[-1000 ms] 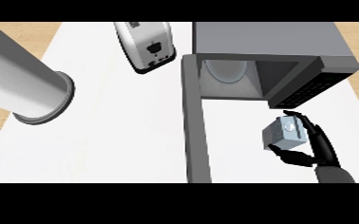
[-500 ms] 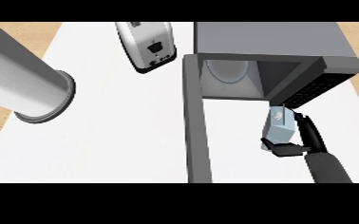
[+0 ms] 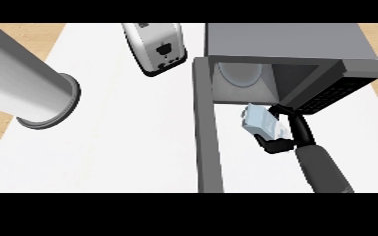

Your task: Pick up the milk, place it into the microwave and close the microwave

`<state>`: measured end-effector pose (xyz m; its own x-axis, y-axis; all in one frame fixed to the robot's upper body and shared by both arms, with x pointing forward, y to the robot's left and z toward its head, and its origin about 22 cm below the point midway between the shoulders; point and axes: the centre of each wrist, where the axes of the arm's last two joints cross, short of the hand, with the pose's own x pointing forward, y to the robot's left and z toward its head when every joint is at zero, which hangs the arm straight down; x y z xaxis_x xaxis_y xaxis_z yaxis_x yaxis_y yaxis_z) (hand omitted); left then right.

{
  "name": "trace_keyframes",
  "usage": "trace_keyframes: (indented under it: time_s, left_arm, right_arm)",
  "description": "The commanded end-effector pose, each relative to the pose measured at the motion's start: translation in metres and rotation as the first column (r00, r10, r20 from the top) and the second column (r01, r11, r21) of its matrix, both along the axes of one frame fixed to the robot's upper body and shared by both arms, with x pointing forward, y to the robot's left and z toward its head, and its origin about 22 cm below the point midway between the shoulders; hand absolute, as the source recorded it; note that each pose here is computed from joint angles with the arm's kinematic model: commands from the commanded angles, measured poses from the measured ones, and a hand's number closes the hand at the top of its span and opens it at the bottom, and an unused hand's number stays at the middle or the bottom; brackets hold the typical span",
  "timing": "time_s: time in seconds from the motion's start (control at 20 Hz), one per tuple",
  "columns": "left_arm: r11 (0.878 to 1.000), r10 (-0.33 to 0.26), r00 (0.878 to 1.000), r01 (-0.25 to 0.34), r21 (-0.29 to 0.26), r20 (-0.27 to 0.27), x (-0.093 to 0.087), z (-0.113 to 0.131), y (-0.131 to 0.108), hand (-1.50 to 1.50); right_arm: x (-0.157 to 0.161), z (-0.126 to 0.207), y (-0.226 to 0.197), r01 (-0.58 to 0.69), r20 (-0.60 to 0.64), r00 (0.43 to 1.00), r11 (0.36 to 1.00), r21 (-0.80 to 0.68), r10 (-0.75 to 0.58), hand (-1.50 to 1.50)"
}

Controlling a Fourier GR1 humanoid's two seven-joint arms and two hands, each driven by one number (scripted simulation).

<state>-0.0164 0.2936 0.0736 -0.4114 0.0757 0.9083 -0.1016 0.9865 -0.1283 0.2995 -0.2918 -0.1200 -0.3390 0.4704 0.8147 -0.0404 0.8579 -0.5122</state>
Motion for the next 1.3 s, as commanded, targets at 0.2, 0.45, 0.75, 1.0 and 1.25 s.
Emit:
trace_keyframes:
  time_s: [0.2,0.45,0.75,1.0,1.25]
  left_arm:
    - [0.999,0.032,0.999,-0.032,-0.007,-0.001,0.003,-0.003,0.006,-1.5]
    - [0.999,0.039,0.999,-0.039,0.005,-0.038,-0.004,0.003,0.014,-1.5]
    - [0.999,0.035,0.998,-0.035,-0.001,-0.046,-0.016,-0.006,0.022,-1.5]
    - [0.999,0.046,0.998,-0.046,-0.001,-0.047,0.006,-0.016,0.037,-1.5]
    - [1.0,0.013,0.999,-0.013,0.004,-0.051,0.009,-0.005,0.027,-1.5]
  right_arm:
    - [0.016,0.009,0.04,-0.232,0.11,0.97,0.964,0.133,0.218,1.5]
    - [0.049,0.052,0.063,-0.186,0.164,0.971,0.98,0.07,0.172,1.5]
    - [0.079,0.094,0.088,-0.078,0.158,0.985,0.997,0.008,0.075,1.5]
    - [0.11,0.142,0.099,-0.084,0.09,0.993,0.996,0.014,0.083,1.5]
    - [0.118,0.136,0.103,-0.037,0.074,0.996,0.998,-0.052,0.04,1.5]
